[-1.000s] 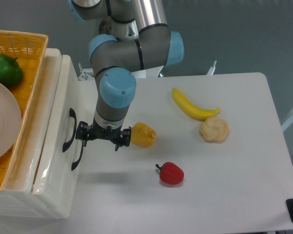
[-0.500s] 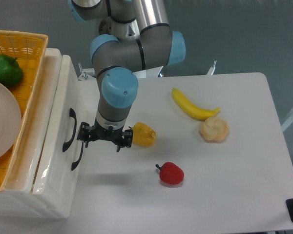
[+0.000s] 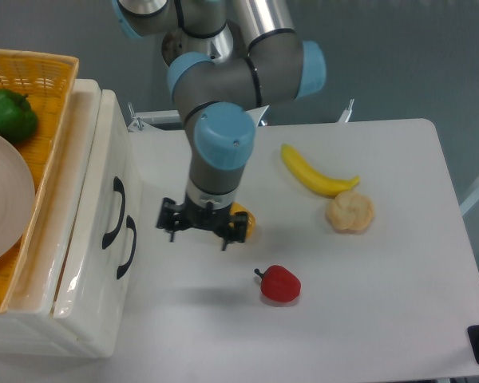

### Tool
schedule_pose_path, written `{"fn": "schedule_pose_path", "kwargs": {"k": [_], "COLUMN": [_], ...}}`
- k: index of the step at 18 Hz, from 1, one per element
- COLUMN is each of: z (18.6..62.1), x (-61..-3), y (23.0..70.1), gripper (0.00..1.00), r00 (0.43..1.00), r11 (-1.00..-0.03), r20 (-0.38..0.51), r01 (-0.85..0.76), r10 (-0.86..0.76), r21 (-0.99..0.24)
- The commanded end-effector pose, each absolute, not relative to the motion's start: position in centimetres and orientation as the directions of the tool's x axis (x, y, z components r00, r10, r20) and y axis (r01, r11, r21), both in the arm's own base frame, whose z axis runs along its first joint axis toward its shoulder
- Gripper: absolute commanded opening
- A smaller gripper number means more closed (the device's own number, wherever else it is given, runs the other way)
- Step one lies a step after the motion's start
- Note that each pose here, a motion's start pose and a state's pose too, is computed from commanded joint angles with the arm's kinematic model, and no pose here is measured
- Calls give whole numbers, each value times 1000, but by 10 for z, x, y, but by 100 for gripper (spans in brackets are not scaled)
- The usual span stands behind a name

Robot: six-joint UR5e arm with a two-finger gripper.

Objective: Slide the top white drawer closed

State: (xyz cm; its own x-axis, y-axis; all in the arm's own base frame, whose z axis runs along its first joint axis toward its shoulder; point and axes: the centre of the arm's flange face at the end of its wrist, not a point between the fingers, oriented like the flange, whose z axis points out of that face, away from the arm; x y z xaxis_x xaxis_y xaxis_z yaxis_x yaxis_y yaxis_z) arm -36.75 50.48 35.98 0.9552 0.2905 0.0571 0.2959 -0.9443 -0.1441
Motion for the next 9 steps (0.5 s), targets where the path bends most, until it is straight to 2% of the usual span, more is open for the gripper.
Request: {"fn": "schedule_pose_path", "kwargs": {"k": [9], "z": [374], "x": [-436], "y": [443], "gripper": [100], "r00": [974], "r11": [-960], "r20": [4], "r01": [223], "r10": [226], "r21": [-167]}}
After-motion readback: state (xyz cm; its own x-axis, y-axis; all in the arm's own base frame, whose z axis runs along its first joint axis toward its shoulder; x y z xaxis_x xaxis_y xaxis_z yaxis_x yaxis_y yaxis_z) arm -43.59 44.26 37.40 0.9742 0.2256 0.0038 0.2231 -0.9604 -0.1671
